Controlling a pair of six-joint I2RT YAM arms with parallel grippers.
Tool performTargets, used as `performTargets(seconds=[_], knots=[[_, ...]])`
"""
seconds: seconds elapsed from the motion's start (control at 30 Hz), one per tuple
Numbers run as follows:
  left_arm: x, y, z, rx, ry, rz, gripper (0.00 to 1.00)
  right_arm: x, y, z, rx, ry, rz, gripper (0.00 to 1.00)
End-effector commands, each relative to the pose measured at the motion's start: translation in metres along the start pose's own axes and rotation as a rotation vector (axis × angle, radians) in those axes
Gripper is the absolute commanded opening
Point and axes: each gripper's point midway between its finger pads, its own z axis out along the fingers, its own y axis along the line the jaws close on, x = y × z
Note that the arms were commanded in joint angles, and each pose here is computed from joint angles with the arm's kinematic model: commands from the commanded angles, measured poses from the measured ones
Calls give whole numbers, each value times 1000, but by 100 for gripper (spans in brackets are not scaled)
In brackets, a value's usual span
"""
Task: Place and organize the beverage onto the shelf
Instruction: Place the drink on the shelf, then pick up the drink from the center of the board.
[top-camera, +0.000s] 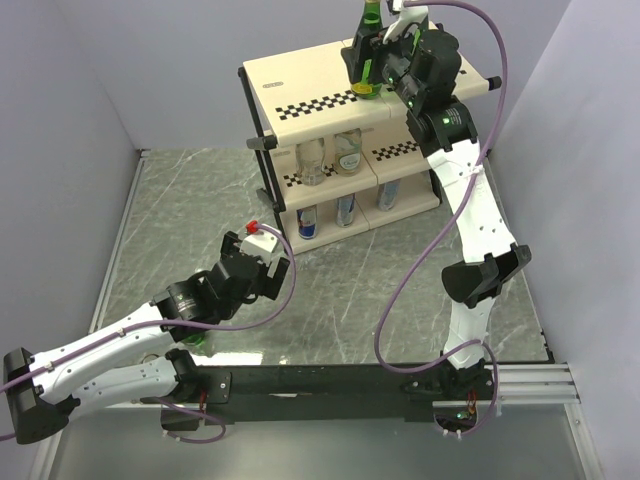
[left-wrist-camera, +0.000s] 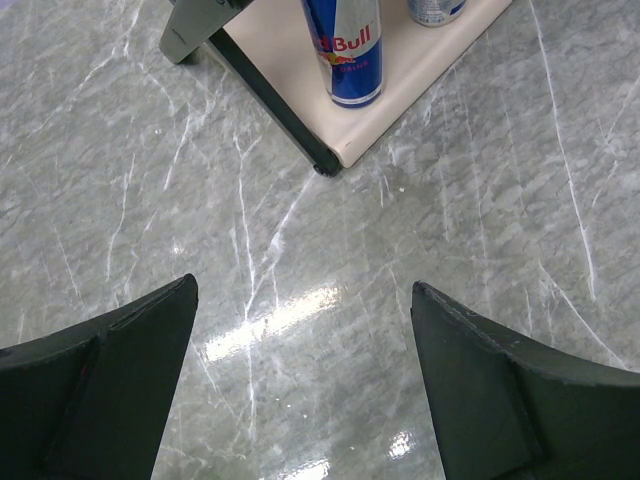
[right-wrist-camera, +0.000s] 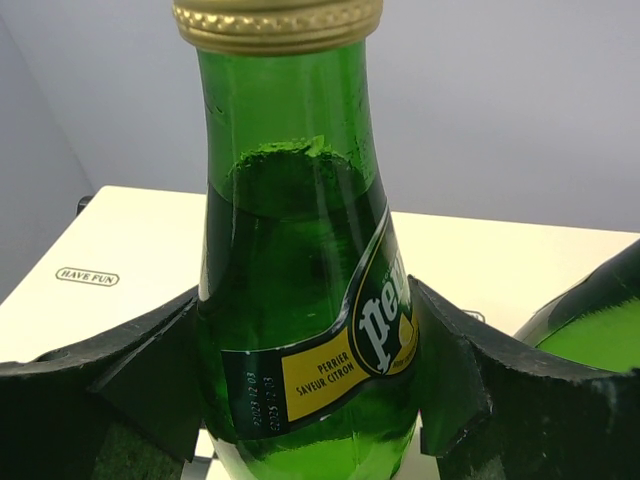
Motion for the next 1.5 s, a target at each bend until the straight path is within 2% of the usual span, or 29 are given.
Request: performTargets(seconds=[0.0,0.23,0.37,0.47,0.9,1.47], knots=[[-1,1,0,-9,-6,-2,93,-92,-5,-21,17,-279,-14,36],[-3,0,0,-3,-12,-6,93,-86,-6,-21,20,-262,-11,56],[-3,0,0,-3,-10,-7,93,-84,-5,-22,20,-256,-8,73],[-3,0,-1,-2,-11,-6,93,-86,-5,-23,23,-259,-6,80],[-3,0,-1,0,-11,-11,93,-100,-5,-34,26,-280,-11,86],[-10,1,-6,7,-39,-35,93,-151,0,-81,24,-364,-16,88]])
